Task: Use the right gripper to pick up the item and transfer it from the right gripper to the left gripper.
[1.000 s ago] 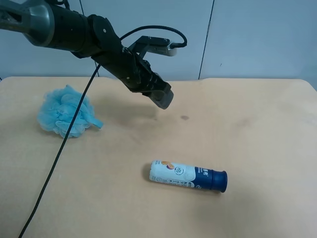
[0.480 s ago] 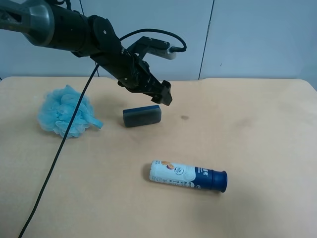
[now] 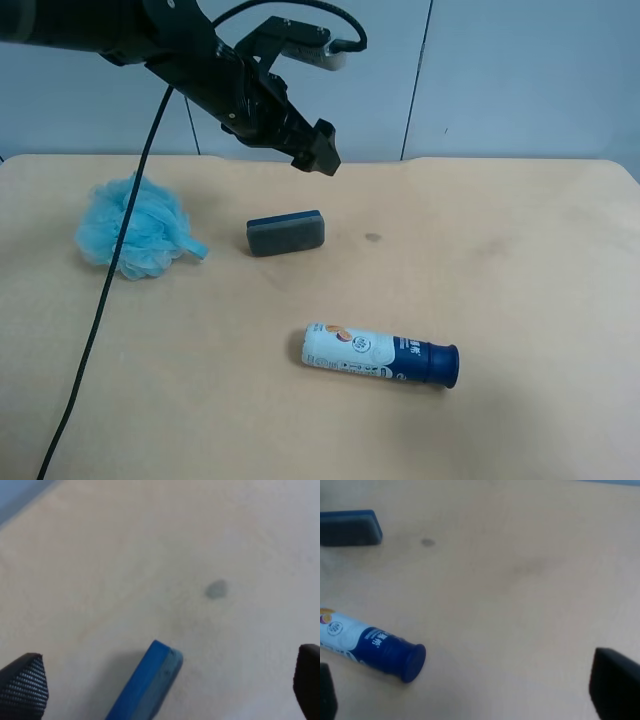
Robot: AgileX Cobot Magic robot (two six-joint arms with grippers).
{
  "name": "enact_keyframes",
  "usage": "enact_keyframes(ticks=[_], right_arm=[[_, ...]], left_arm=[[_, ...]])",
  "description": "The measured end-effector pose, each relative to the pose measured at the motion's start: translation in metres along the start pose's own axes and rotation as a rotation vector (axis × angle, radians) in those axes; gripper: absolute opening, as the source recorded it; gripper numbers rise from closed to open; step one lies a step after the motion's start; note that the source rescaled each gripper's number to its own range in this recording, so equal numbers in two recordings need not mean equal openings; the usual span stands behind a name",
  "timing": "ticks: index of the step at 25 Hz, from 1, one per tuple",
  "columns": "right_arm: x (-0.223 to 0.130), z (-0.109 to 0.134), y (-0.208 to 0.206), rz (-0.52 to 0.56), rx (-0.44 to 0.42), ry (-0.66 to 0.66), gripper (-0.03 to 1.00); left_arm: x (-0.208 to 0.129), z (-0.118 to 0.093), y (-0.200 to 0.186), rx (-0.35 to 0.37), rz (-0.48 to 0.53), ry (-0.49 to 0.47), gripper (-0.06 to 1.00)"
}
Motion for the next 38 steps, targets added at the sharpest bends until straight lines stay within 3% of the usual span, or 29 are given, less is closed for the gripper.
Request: enact_keyframes(ticks=[6, 12, 21, 27, 33, 38], right_arm=[[0.0, 0.0, 0.0, 0.0, 0.0, 0.0, 1.0], [0.0, 0.0, 0.0, 0.0, 0.0, 0.0, 1.0], [0.0, 0.0, 0.0, 0.0, 0.0, 0.0, 1.0], [0.0, 0.0, 0.0, 0.0, 0.0, 0.0, 1.0], [0.0, 0.0, 0.0, 0.0, 0.0, 0.0, 1.0], [0.0, 0.0, 0.0, 0.0, 0.0, 0.0, 1.0]], left_arm=[[0.016, -0.009, -0.05, -0.018, -0.02, 0.007, 0.99], [0.03, -0.012, -0.111, 0.014, -0.06, 0.015, 0.99], [0.021, -0.018, -0.187, 0.053, -0.029, 0.043, 0.99], [-0.012, -0.027, -0.213, 0.04, 0.037, 0.038, 0.99], [-0.069, -0.035, -0.227, 0.034, 0.093, 0.012, 0.99], [-0.103, -0.043, -0.255, 0.046, 0.047, 0.013, 1.0]])
Point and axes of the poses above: a point on each arm's last joint axis where the gripper is mounted, y pointing out along that axis toward the gripper, z along the wrist's bending axis when the last joint is at zero, x = y × z, the point moved 7 cm from there along y, pointing out along that axis toward the gripper, and after that the axes turned 3 degrees about -y, right-handed, at the moved point
